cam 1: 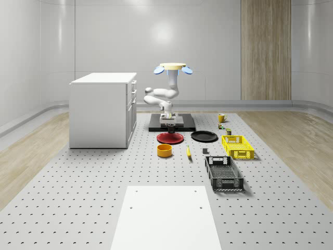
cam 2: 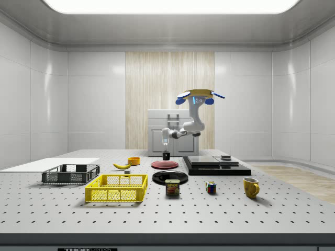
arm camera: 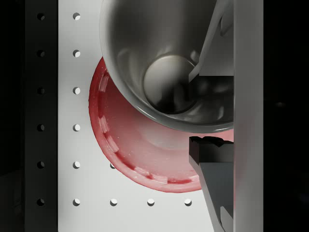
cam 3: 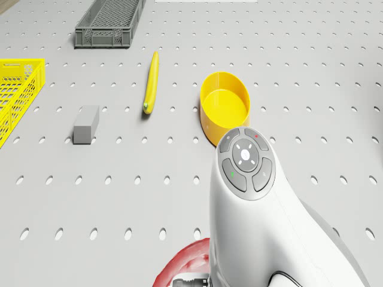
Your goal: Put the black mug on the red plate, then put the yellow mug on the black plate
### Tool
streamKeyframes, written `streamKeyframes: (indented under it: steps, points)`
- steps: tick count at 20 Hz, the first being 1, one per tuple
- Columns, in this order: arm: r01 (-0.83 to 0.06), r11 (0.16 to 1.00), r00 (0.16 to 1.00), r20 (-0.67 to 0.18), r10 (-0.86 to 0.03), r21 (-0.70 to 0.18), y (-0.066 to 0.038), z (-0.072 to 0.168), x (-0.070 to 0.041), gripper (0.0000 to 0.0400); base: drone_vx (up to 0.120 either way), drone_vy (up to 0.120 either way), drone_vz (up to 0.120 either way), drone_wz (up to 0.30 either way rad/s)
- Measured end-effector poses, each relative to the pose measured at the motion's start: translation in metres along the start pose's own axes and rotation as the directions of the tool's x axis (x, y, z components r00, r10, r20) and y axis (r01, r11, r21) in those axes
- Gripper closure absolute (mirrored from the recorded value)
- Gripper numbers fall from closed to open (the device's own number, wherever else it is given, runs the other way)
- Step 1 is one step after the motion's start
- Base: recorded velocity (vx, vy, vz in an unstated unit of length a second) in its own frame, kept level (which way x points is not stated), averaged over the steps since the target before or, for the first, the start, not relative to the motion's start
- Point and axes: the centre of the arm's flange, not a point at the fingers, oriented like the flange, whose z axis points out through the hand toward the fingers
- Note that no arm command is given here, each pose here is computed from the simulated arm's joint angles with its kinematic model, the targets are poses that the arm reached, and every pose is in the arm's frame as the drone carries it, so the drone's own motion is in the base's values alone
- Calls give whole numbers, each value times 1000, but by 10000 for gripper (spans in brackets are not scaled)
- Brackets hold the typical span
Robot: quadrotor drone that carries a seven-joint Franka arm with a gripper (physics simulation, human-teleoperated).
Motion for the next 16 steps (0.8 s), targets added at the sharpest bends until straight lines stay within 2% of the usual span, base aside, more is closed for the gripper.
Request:
streamKeyframes:
  steps: [9, 12, 14, 16]
  points:
    - [0, 1000, 1000, 0, 0, 0, 3, 30, 3, 290, 0, 0, 0, 0]
    - [0, 1000, 1000, 0, 0, 0, 4, 34, 4, 149, 0, 0, 0, 0]
    - [0, 1000, 1000, 0, 0, 0, 4, 31, 4, 90, 0, 0, 0, 0]
    - [0, 1000, 1000, 0, 0, 0, 4, 26, 4, 55, 0, 0, 0, 0]
